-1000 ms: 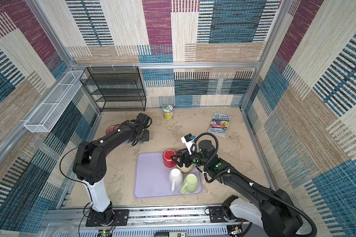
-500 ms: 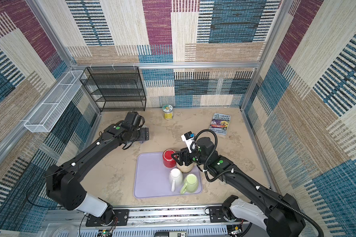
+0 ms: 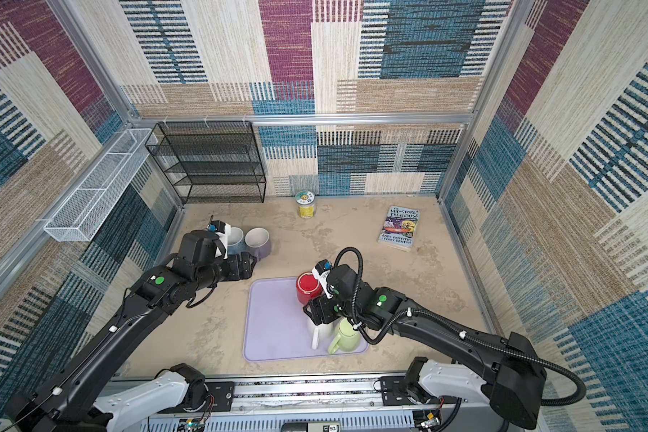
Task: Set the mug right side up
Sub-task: 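Open and raise the left gripper while the right gripper reaches toward the white mug, then close the right gripper on the upside-down white mug's base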
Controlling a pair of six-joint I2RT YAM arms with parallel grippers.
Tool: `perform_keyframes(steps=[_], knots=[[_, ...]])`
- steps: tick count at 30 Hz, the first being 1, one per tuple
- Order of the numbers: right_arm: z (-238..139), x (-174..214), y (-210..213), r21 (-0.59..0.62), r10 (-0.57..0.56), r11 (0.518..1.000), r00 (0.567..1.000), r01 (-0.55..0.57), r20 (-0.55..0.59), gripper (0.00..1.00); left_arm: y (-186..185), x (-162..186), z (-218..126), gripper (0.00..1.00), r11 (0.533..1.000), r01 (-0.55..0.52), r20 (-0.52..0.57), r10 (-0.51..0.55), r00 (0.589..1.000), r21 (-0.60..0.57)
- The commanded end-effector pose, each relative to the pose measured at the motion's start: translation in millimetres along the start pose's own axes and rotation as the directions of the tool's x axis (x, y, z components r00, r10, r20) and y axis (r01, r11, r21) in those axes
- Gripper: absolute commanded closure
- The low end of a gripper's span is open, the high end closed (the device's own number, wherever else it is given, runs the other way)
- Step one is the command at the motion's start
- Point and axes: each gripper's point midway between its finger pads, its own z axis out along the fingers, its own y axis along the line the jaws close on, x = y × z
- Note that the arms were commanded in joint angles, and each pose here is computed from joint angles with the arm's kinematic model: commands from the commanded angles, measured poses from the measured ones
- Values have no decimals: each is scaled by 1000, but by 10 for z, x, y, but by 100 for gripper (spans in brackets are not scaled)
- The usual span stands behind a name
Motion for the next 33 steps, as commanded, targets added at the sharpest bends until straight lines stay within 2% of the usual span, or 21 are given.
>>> perform_keyframes(steps=[1, 17, 33], knots=[[-33, 78, -163, 115, 66, 991, 998, -64, -10, 20, 0, 114, -68, 14, 999, -30, -8, 30, 1000, 28], [188, 451, -127, 204, 102, 976, 989, -78, -107, 21, 72, 265, -178, 15, 998, -60, 10, 60, 998, 35], [435, 483, -19, 212, 60, 977, 985, -25, -162, 29, 62, 273, -202, 15, 996, -70, 25, 69, 997, 49]])
